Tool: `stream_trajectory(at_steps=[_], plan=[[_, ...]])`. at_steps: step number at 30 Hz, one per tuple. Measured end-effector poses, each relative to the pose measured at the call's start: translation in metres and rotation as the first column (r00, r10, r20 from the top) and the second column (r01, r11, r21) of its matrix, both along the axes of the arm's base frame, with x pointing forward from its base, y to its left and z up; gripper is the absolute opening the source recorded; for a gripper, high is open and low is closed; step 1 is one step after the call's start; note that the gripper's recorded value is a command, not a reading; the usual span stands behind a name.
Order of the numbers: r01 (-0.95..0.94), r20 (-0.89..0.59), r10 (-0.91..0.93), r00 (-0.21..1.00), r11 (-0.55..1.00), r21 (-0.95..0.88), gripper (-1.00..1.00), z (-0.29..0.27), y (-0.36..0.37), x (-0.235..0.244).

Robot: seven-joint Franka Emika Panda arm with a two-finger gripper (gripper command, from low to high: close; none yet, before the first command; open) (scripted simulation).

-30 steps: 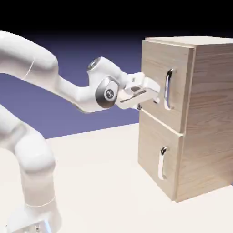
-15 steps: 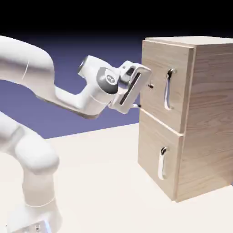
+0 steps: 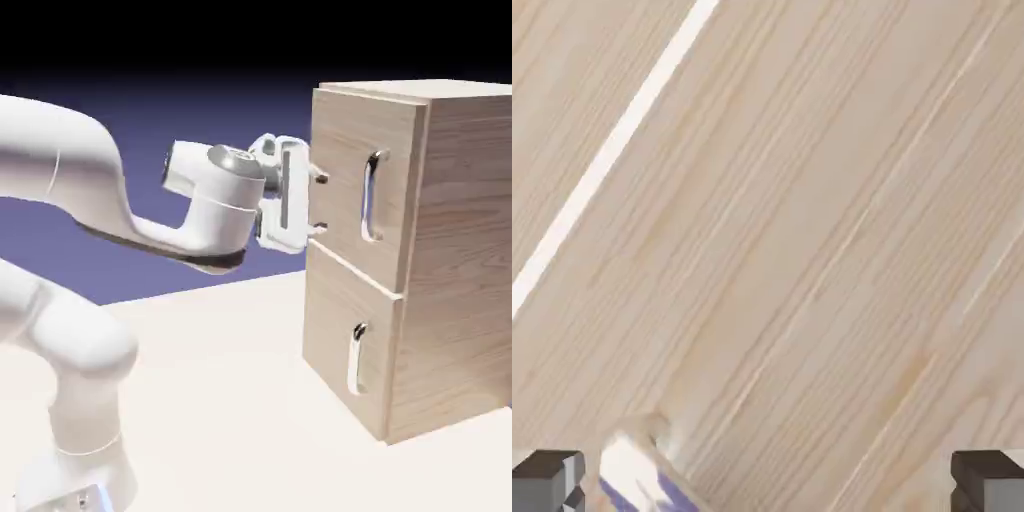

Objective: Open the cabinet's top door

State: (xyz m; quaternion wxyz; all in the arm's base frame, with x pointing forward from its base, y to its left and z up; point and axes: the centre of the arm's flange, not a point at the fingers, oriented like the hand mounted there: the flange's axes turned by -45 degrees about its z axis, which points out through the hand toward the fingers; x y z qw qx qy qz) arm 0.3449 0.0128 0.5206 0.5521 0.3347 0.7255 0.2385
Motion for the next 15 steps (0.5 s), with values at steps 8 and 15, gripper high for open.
stream_trajectory(at_steps=[8,15], plan=[[-0.079,0.092,0.117,0.989,0.937,-0.340,0.00,-0.005,-0.021,0.001],[-0.087,0.146,0.219,0.965,0.789,-0.608,0.00,-0.012,-0.043,0.006]])
